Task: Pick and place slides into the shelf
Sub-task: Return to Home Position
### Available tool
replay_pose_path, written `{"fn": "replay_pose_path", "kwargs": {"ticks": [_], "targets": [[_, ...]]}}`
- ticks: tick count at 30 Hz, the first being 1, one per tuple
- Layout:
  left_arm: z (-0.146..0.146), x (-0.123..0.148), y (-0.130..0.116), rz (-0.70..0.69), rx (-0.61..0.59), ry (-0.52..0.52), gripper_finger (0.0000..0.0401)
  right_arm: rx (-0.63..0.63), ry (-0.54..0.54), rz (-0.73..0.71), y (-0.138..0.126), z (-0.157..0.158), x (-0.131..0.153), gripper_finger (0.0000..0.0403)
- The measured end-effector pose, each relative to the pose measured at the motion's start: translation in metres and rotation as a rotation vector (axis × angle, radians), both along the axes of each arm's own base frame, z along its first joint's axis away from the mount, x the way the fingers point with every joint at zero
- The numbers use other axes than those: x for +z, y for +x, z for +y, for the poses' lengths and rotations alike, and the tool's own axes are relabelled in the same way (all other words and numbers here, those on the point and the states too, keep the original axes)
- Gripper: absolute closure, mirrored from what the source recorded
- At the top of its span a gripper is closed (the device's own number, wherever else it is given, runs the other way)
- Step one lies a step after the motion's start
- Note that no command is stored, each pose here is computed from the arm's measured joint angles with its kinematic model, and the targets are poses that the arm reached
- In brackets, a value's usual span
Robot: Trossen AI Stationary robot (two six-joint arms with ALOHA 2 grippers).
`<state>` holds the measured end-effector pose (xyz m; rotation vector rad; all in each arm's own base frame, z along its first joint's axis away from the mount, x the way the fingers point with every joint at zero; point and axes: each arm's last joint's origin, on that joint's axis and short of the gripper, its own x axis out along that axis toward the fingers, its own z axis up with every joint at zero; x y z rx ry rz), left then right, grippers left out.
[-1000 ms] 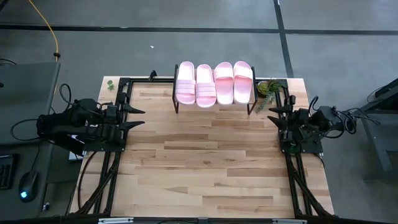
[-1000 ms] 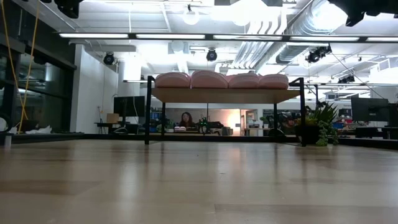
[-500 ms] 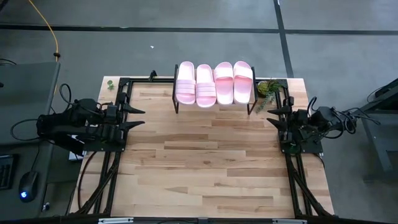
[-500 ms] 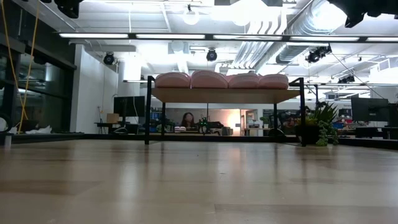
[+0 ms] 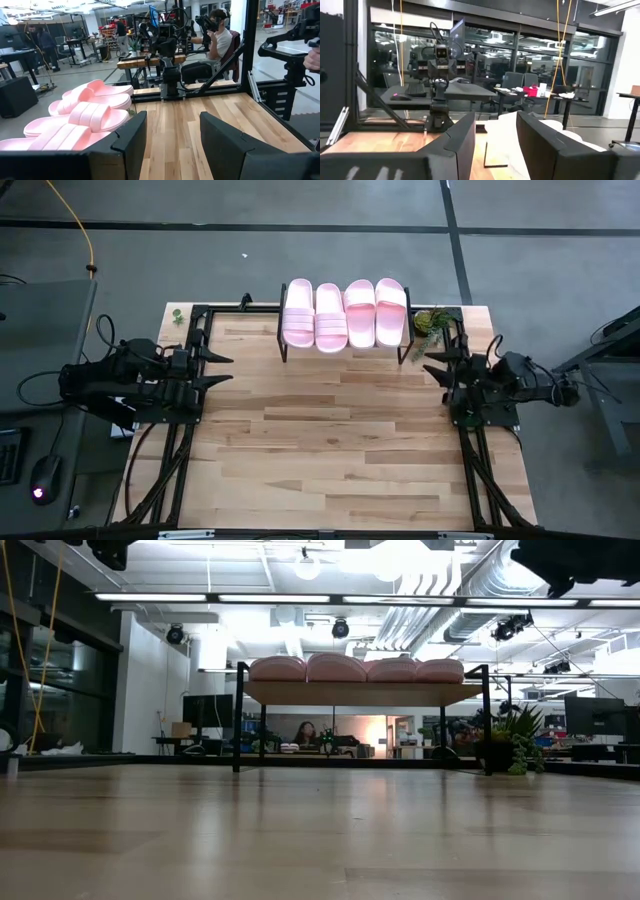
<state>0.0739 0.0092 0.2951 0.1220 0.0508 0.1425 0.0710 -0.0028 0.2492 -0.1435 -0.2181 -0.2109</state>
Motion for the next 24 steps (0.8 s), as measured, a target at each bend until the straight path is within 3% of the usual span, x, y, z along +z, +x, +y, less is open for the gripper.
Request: {"fn": "replay_pose_path", "kwargs": {"ticks": [14, 24], "targets": [[0.0, -0.008, 0.001, 0.007, -0.017, -0.01, 0.0235, 0.039, 0.033, 0.027, 0.006, -0.005, -0.012, 0.0269], [-0.001, -0.027, -0.012, -0.107, 0.024, -0.013, 0.0235, 0.039, 0.034, 0.027, 0.006, -0.005, -0.012, 0.0269]]}}
